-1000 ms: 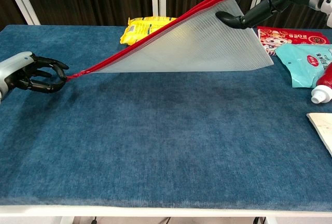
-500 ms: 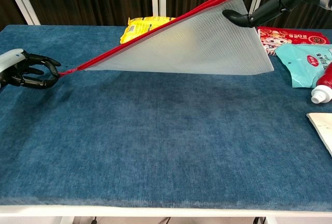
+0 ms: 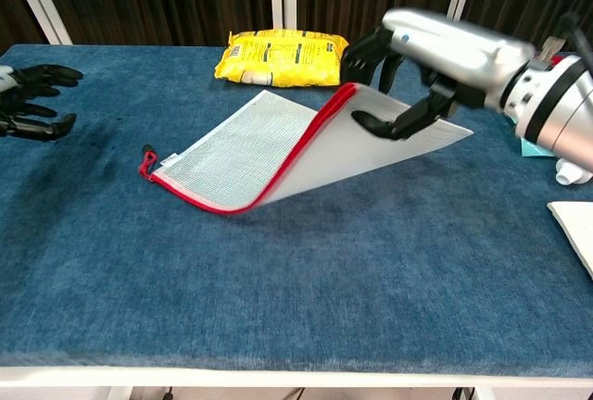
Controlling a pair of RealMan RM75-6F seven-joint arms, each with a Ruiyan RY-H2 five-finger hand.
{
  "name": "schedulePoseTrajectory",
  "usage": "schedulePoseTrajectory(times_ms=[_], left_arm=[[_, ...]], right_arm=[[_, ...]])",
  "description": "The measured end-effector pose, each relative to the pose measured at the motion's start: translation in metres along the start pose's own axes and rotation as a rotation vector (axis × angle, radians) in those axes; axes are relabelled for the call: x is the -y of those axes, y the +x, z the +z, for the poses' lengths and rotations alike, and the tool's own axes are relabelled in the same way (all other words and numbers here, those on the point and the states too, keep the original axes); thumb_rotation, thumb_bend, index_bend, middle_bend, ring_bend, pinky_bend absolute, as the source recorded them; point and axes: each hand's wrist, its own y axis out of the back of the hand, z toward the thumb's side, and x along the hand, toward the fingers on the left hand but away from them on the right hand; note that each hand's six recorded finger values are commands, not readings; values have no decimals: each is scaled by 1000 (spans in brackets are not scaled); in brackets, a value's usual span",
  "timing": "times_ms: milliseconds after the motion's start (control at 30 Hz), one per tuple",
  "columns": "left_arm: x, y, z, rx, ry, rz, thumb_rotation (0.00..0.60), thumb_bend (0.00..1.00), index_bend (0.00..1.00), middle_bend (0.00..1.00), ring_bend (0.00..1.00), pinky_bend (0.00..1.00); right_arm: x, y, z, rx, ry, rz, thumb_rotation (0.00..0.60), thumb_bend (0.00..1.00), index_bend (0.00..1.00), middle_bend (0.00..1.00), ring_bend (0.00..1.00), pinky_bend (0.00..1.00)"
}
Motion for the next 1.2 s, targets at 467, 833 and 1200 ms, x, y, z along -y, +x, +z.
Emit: schedulePoseTrajectory(times_ms=[467, 833, 1200], left_arm=[[-59, -40, 1, 74, 197, 139, 600, 287, 127, 56, 15, 131], [-104, -70, -13, 52, 396, 130, 600, 299, 174, 71, 16, 131], [-143, -122, -41, -20, 586, 237, 600, 301, 215, 87, 16, 128]], right_arm=[[25, 37, -39, 136, 138, 376, 600, 0, 0, 0, 0, 0], [-32, 76, -83, 275, 147, 177, 600, 134, 0, 107, 0, 78], [-98, 169, -157, 523, 153, -221, 600, 197, 0, 124, 0, 91]])
